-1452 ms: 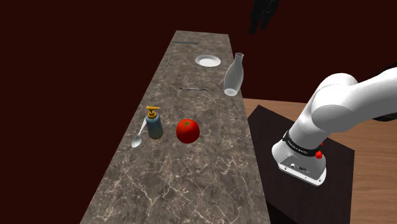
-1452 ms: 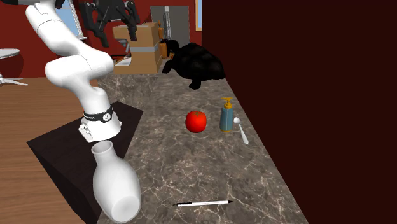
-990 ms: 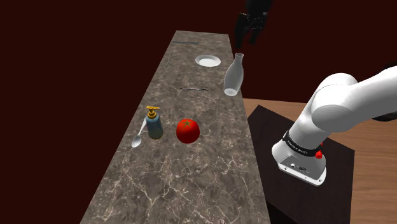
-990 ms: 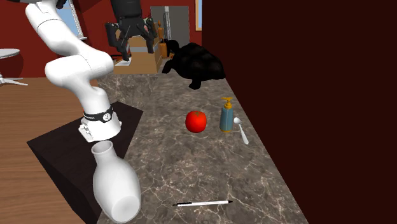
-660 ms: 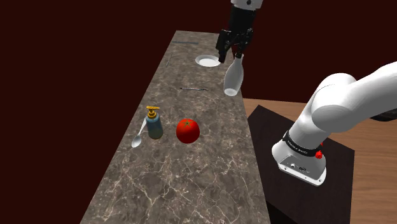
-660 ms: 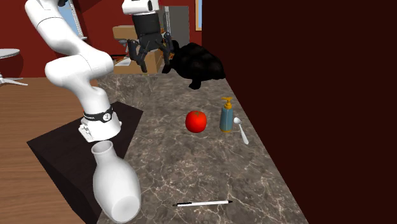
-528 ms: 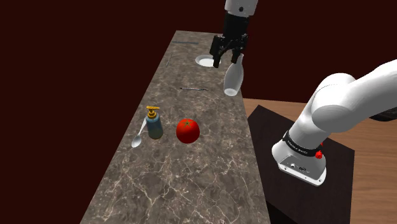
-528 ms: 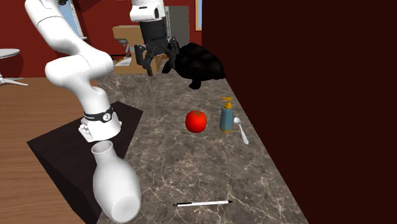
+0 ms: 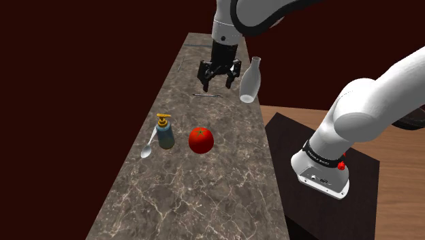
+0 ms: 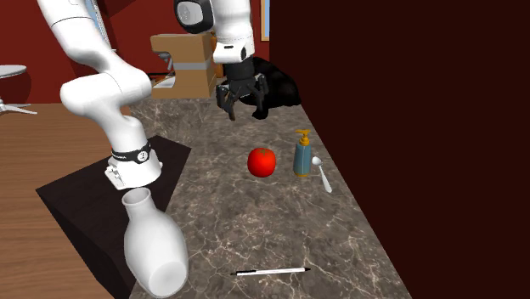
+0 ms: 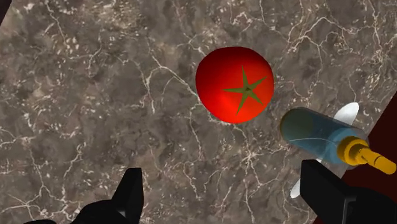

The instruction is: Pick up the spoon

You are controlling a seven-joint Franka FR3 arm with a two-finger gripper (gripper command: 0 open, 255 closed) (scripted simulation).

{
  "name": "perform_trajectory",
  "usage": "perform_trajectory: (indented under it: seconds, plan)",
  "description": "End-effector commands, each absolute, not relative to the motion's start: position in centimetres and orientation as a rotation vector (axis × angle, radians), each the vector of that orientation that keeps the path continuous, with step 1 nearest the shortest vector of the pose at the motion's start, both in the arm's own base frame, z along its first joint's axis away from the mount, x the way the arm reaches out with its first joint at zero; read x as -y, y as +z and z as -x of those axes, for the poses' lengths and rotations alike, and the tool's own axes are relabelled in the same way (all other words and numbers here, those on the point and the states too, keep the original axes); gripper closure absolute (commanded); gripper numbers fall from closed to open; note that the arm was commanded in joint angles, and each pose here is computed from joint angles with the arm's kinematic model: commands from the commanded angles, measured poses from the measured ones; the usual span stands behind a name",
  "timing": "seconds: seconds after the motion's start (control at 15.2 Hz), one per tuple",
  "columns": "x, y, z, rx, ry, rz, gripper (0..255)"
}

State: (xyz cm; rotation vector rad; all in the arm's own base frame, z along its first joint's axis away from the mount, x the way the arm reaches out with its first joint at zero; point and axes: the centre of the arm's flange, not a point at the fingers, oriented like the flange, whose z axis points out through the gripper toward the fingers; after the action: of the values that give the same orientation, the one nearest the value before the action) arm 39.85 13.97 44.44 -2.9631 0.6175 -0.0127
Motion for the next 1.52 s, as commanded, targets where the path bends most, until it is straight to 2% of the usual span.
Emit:
perform_trajectory:
  seconds: [0.0,1.45]
  plan:
    - [-15.9,42.9,-41.2,-0.678,-0.006,2.941,0]
    - [-29.9,24.7,-57.9,-1.272,0.078,2.659,0]
